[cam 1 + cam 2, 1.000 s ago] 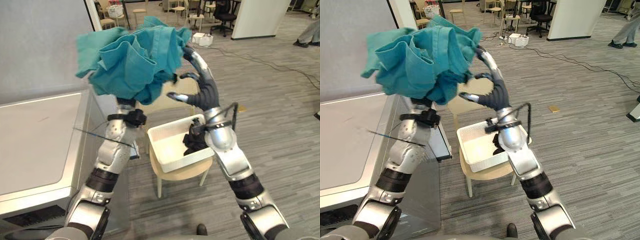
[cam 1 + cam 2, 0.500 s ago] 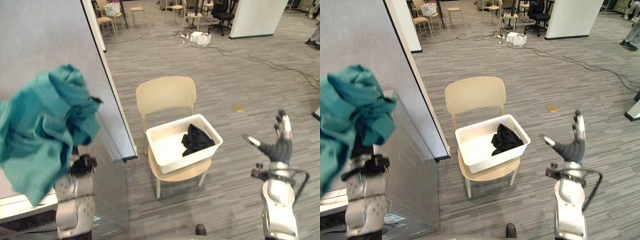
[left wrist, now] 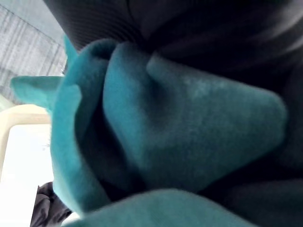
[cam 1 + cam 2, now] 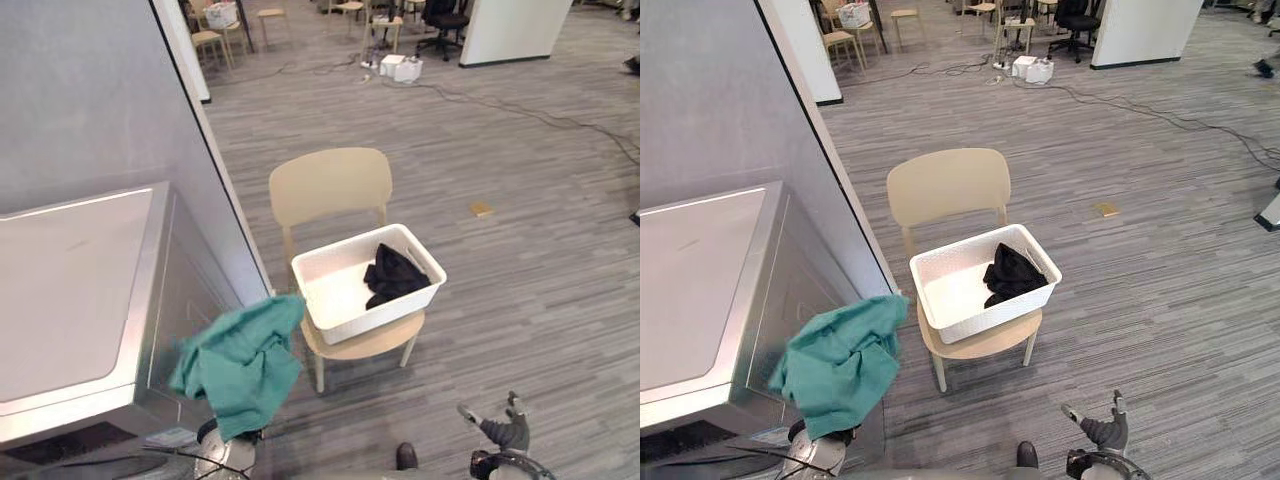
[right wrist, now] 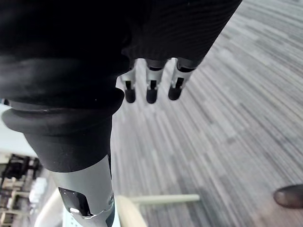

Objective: Pick up the laundry basket with both hands and put the clothes into the washing machine.

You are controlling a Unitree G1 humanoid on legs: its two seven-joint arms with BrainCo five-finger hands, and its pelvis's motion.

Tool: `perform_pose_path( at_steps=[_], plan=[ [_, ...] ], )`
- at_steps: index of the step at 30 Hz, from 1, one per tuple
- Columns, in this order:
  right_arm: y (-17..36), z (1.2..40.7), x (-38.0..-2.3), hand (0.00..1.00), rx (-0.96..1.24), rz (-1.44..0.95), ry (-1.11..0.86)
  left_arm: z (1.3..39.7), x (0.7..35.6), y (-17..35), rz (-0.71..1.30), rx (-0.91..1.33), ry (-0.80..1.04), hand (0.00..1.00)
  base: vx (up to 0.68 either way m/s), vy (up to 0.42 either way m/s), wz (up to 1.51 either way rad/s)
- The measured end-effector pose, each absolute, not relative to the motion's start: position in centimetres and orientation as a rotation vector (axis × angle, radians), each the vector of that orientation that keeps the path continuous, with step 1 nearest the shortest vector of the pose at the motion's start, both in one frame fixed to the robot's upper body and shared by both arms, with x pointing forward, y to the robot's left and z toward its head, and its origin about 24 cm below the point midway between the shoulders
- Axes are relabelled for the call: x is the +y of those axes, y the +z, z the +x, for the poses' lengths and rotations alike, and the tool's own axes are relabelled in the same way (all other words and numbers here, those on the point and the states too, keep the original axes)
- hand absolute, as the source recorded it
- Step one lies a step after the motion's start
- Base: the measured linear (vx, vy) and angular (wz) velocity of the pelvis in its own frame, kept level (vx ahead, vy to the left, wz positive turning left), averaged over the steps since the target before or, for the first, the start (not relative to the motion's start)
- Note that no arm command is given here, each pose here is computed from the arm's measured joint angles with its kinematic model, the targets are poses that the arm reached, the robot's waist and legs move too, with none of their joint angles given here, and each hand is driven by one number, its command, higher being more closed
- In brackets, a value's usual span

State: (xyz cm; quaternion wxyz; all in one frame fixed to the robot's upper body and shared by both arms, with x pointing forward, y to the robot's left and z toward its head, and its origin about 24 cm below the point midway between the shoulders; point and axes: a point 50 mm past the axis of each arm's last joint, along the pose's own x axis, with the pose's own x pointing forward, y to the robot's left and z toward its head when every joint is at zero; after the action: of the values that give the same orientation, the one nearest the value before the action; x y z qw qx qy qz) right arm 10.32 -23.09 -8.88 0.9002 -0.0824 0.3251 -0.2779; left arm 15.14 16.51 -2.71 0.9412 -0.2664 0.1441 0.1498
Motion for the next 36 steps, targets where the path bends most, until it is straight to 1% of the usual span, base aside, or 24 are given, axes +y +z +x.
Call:
perform_pose_path(
  at_steps=[3, 7, 11, 17, 19, 23, 25, 27, 30, 32, 35, 36],
  plan=[
    [-10.2, 11.1, -22.4, 0.00, 0.717, -0.128, -0.541, 15.1, 16.6, -2.7, -0.549, 0.293, 0.311, 1.00, -0.03, -0.052, 0.28],
    [-11.0, 12.0, -23.1, 0.00, 0.749, -0.067, -0.554, 15.4, 15.9, -3.7, -0.562, 0.336, 0.298, 1.00, -0.03, -0.003, 0.49],
    [-12.1, 12.4, -22.3, 0.00, 0.794, 0.023, -0.548, 15.3, 16.0, -3.9, -0.553, 0.344, 0.297, 1.00, -0.04, -0.030, 0.37],
    [-13.9, 9.0, -23.0, 0.00, 0.949, 0.054, -0.625, 15.9, 14.4, -3.6, -0.572, 0.338, 0.211, 1.00, -0.04, 0.067, 0.44],
    [-14.4, 8.2, -23.3, 0.00, 0.996, 0.078, -0.660, 16.0, 14.9, -3.6, -0.583, 0.328, 0.239, 1.00, -0.15, 0.303, 0.44],
    [-15.1, 7.7, -22.0, 0.00, 1.053, 0.132, -0.663, 15.6, 16.5, -3.7, -0.580, 0.321, 0.312, 1.00, -0.22, 0.250, 0.49],
    [-15.3, 8.3, -20.8, 0.00, 1.064, 0.156, -0.634, 14.9, 17.7, -4.3, -0.528, 0.352, 0.327, 1.00, -0.26, 0.151, 0.05],
    [-15.3, 9.0, -19.9, 0.00, 1.055, 0.158, -0.593, 14.5, 18.1, -4.6, -0.507, 0.372, 0.331, 1.00, -0.29, 0.052, -0.11],
    [-14.5, 11.2, -19.3, 0.00, 0.986, 0.134, -0.535, 14.2, 18.8, -4.8, -0.492, 0.378, 0.366, 1.00, -0.24, 0.010, -0.33],
    [-13.9, 12.5, -19.1, 0.00, 0.935, 0.115, -0.500, 14.3, 18.6, -4.8, -0.505, 0.373, 0.396, 1.00, -0.22, -0.022, -0.15],
    [-13.8, 12.1, -18.6, 0.00, 0.937, 0.091, -0.449, 14.6, 18.5, -4.6, -0.500, 0.370, 0.388, 1.00, -0.11, -0.086, 0.02],
    [-13.0, 13.4, -19.3, 0.00, 0.876, 0.065, -0.452, 14.9, 17.6, -4.4, -0.522, 0.367, 0.365, 1.00, -0.10, -0.077, -0.08]
  ],
)
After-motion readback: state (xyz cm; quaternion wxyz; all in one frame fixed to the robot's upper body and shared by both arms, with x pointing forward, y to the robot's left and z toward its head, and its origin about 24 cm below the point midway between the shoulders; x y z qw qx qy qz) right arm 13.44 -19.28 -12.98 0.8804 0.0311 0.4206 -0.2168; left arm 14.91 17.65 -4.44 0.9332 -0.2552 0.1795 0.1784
